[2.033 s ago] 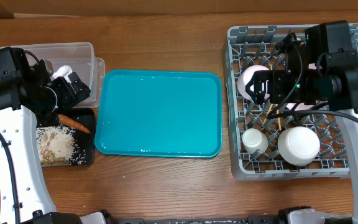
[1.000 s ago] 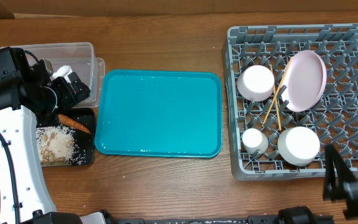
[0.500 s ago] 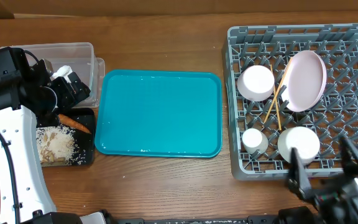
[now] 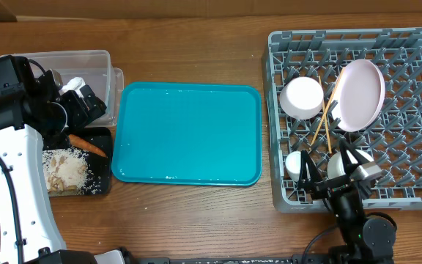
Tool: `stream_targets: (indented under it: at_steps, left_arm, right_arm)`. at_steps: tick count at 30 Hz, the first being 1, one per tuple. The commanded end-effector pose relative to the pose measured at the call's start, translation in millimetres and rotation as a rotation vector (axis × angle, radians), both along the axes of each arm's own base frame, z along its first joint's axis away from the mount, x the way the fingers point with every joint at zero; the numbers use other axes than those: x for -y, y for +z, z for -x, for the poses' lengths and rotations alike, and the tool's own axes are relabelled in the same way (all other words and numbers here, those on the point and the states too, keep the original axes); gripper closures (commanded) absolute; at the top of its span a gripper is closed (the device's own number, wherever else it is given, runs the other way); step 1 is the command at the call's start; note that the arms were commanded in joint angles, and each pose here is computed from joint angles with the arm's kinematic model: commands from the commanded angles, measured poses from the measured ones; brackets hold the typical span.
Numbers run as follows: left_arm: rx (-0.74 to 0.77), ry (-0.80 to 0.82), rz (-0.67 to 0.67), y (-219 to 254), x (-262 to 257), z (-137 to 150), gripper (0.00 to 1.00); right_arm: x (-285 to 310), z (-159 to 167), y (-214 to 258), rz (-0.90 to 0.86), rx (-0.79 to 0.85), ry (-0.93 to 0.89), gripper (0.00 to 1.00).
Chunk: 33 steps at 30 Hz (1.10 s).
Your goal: Sort waste into correct bins and load items into the dishwasher
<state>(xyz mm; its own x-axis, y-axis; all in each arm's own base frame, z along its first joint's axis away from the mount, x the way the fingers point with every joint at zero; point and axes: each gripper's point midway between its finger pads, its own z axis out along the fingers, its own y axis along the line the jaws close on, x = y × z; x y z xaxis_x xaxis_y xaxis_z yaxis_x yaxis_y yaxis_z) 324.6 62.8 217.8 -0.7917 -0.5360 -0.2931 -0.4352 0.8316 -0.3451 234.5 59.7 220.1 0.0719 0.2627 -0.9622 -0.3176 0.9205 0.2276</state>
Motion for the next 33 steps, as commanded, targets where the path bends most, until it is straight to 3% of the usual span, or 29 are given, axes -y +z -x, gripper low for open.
stream_targets:
  at_steps: [1,5,29,33]
  left_arm:
    - [0.016,0.006,-0.013,5,-5,-1,0.00]
    - [0.016,0.006,-0.013,5,-5,-1,0.00]
    - [0.015,0.006,-0.013,5,-5,-1,0.00]
    - [0.069,-0.003,-0.032,22,0,4,0.00]
  right_arm:
    - [7,-5,-22,-0.018,-0.066,-0.038,0.00]
    - [9,-6,-49,-0.003,-0.174,-0.053,0.00]
    - [9,-6,-49,-0.003,-0.174,-0.053,0.00]
    - [9,-6,-49,-0.003,-0.174,-0.053,0.00]
